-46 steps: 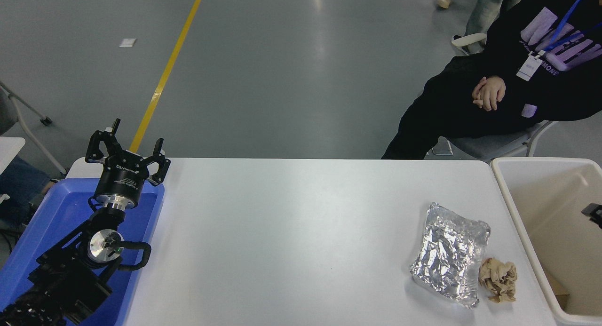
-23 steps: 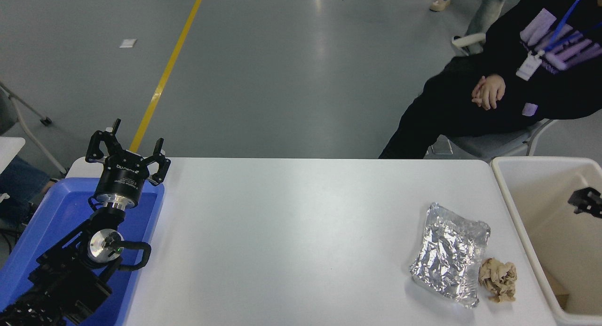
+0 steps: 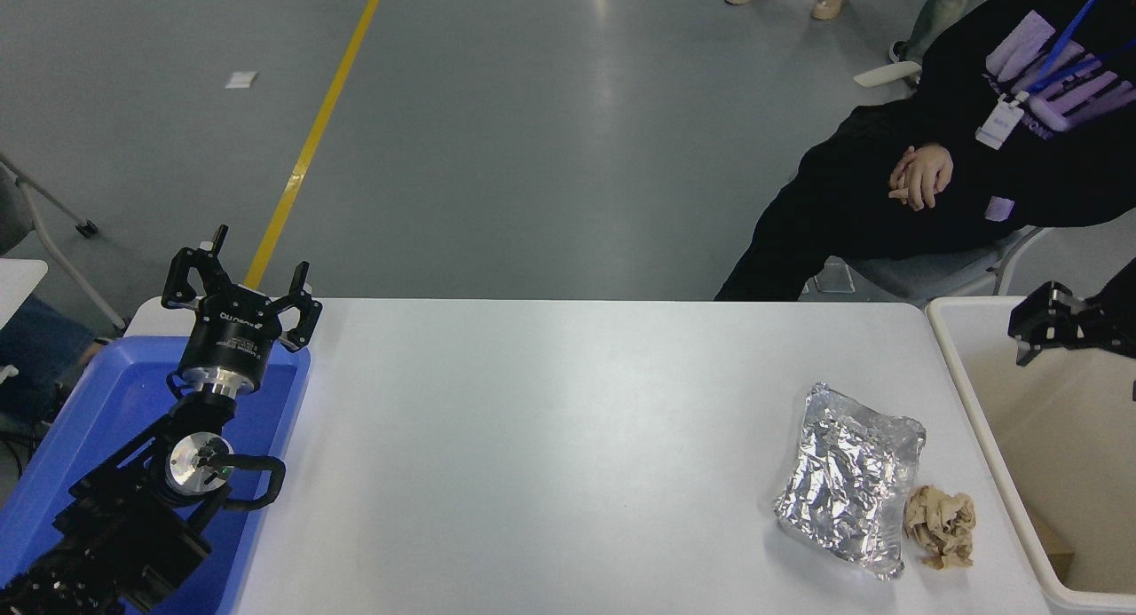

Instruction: Pick up paper cup place in dustbin

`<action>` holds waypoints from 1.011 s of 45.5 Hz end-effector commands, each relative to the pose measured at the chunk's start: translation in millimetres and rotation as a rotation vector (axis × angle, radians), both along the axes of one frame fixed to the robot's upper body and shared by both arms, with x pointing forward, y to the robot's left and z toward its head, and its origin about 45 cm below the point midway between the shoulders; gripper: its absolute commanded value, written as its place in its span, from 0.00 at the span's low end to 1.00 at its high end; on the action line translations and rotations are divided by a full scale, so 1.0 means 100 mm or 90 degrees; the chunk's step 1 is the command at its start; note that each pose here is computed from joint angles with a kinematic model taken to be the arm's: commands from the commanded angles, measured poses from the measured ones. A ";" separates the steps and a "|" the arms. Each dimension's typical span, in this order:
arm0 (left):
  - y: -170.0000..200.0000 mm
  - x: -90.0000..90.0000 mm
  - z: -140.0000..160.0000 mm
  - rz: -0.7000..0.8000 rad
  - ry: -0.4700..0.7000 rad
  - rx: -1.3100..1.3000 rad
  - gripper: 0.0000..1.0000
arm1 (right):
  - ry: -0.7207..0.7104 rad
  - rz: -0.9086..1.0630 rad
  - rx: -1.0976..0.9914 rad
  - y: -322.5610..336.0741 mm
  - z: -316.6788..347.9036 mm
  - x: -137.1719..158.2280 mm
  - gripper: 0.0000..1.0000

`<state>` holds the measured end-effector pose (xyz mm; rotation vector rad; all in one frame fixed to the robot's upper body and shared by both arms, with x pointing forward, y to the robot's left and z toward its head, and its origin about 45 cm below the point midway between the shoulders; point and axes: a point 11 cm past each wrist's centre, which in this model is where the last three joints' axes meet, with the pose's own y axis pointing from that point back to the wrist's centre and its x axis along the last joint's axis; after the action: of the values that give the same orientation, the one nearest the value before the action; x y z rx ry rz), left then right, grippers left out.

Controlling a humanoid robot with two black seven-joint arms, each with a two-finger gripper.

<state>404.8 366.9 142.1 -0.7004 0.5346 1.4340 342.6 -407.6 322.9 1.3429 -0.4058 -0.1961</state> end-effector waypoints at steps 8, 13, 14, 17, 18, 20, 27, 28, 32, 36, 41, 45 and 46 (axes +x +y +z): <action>0.00 0.00 0.00 0.001 -0.001 0.000 0.98 | -0.031 0.098 0.027 0.89 0.55 0.10 1.00; 0.00 0.00 0.00 0.001 0.000 0.000 0.98 | -0.024 0.128 0.026 1.03 0.48 0.14 1.00; 0.00 0.00 0.00 0.000 0.000 0.000 0.98 | -0.020 0.129 0.026 1.04 0.44 0.14 1.00; 0.00 0.00 0.00 -0.001 0.000 0.001 0.98 | -0.007 0.129 0.034 1.05 0.31 0.15 1.00; 0.00 0.00 0.00 -0.001 0.000 0.001 0.98 | -0.003 0.131 0.036 1.06 0.27 0.16 1.00; 0.00 0.00 0.00 -0.001 0.000 0.001 0.98 | 0.001 0.134 0.035 1.08 0.22 0.17 1.00; -0.01 0.00 0.00 -0.002 0.000 0.001 0.98 | 0.002 0.138 0.041 1.16 0.20 0.20 1.00; -0.01 0.01 0.01 -0.003 -0.001 0.000 0.98 | 0.000 0.139 0.044 1.17 0.21 0.20 1.00; -0.01 0.00 0.01 -0.002 -0.002 0.000 0.98 | -0.003 0.143 0.045 1.19 0.26 0.21 1.00; -0.01 0.01 0.01 -0.003 -0.001 0.000 0.98 | -0.020 0.144 0.041 1.19 0.40 0.22 1.00; -0.01 0.00 0.00 -0.002 0.000 0.001 0.98 | -0.022 0.144 0.044 1.19 0.44 0.22 1.00; -0.01 0.01 0.01 -0.003 -0.001 0.000 0.98 | -0.030 0.146 0.045 1.20 0.49 0.23 1.00; -0.01 0.00 0.00 -0.002 0.000 0.001 0.98 | -0.035 0.146 0.046 1.21 0.52 0.24 1.00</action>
<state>405.2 366.2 142.6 -0.6993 0.5345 1.4302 364.0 -291.1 360.9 1.4440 -0.2722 -0.0081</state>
